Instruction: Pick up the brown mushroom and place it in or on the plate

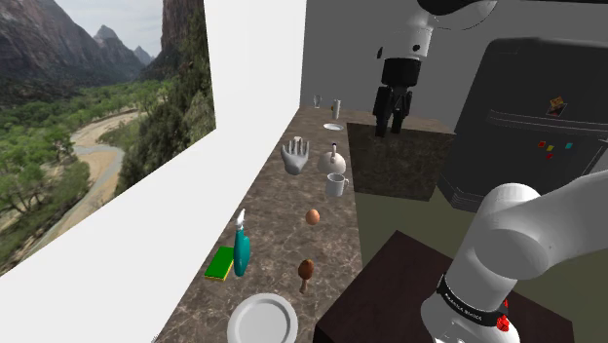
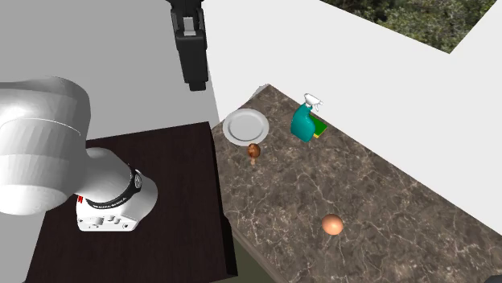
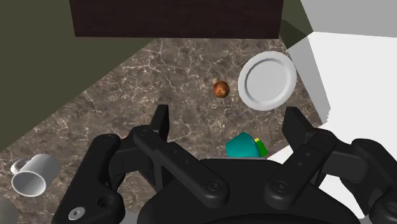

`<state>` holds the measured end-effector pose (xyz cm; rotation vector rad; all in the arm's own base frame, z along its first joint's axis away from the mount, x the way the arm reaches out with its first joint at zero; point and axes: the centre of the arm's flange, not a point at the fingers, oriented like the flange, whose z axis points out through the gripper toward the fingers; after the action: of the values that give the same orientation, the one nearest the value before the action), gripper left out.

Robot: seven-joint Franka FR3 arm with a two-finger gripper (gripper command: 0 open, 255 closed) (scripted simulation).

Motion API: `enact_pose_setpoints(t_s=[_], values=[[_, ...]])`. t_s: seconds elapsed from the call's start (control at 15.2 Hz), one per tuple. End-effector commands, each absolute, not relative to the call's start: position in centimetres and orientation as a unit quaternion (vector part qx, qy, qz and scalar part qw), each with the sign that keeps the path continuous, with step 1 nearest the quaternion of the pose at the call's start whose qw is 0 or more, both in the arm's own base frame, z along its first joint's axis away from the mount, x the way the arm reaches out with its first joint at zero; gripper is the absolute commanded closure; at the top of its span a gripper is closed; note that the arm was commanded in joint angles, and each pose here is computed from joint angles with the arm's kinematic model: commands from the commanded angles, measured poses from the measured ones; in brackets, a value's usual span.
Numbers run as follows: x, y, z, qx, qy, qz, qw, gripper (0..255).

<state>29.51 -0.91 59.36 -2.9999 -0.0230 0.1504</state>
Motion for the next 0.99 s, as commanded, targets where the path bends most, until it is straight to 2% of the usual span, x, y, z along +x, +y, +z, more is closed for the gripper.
enact_pose_setpoints(t_s=[0.0, 0.92], values=[[29.5, -0.9, 59.4, -0.996, -0.008, 0.05, 0.069, 0], [34.8, 5.6, 42.5, -0.997, 0.016, 0.062, 0.034, 0]])
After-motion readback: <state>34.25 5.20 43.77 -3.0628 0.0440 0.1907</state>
